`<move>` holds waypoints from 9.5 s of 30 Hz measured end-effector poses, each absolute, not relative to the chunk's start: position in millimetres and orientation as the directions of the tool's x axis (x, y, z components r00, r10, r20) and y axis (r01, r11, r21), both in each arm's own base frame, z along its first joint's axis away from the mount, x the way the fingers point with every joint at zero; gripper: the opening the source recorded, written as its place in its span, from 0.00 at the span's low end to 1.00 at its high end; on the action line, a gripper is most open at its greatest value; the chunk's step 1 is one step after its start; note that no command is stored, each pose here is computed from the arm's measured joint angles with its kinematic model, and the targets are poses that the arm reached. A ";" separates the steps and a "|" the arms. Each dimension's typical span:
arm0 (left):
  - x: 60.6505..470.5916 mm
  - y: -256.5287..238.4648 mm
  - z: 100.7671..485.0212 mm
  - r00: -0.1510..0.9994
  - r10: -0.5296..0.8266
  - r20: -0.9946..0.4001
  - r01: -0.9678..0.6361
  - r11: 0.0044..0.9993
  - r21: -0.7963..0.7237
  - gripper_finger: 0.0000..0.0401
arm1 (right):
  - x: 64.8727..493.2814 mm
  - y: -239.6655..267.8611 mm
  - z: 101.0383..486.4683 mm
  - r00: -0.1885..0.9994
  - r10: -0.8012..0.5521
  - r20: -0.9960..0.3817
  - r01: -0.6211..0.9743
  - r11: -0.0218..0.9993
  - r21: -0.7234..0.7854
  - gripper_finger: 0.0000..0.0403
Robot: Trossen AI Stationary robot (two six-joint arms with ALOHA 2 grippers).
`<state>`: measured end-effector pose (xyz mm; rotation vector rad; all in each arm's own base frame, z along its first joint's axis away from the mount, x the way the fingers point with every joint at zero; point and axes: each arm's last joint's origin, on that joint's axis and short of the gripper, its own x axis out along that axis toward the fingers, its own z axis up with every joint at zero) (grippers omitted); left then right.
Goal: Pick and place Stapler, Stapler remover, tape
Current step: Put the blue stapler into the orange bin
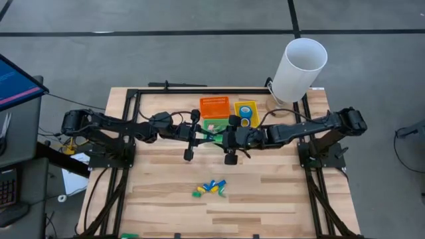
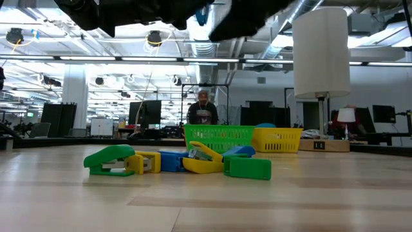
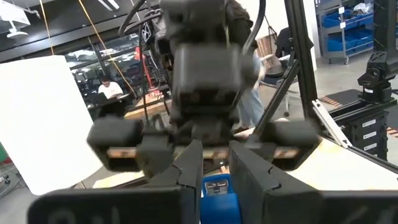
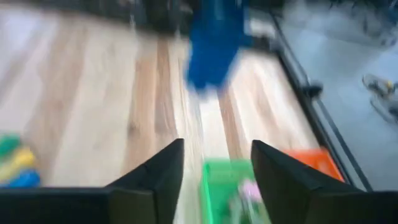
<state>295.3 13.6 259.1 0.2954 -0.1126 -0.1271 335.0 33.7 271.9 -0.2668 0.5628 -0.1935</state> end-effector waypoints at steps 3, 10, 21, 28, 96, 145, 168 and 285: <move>295.1 19.5 259.0 0.993 -0.071 0.092 0.042 0.957 0.286 0.11 | 328.6 21.9 261.8 0.748 -0.286 -0.599 0.114 0.944 -0.309 0.52; 287.6 75.3 255.1 0.980 0.188 0.069 -0.200 0.946 0.255 0.13 | 313.6 -6.2 240.5 0.585 -0.351 -0.731 0.280 0.934 -0.224 0.57; 288.8 207.2 216.3 0.944 0.328 -0.041 -0.326 0.944 0.046 0.13 | 306.7 -35.2 218.0 0.565 -0.382 -0.731 0.329 0.917 -0.225 0.55; 317.2 233.0 189.1 0.939 0.331 -0.093 -0.334 0.943 -0.009 0.17 | 307.2 -34.1 218.0 0.570 -0.378 -0.729 0.325 0.919 -0.222 0.53; 248.9 -52.3 139.4 0.986 -0.152 -0.064 0.141 0.978 -0.157 0.29 | 339.8 103.5 124.0 0.609 0.212 -0.765 -0.319 0.948 0.008 0.31; 251.9 -46.5 135.8 0.988 -0.128 -0.082 0.117 0.984 -0.131 0.29 | 345.2 86.1 113.7 0.537 0.231 -0.811 -0.160 0.972 0.171 0.52; 252.0 -46.1 135.8 0.989 -0.127 -0.082 0.116 0.985 -0.130 0.29 | 349.9 69.2 112.1 0.571 0.187 -0.799 -0.177 0.979 0.103 0.03; 252.0 -45.4 133.5 0.980 -0.169 -0.107 0.167 0.985 -0.032 0.29 | 380.1 109.1 163.7 0.695 -0.013 -0.719 -0.187 0.962 -0.199 0.16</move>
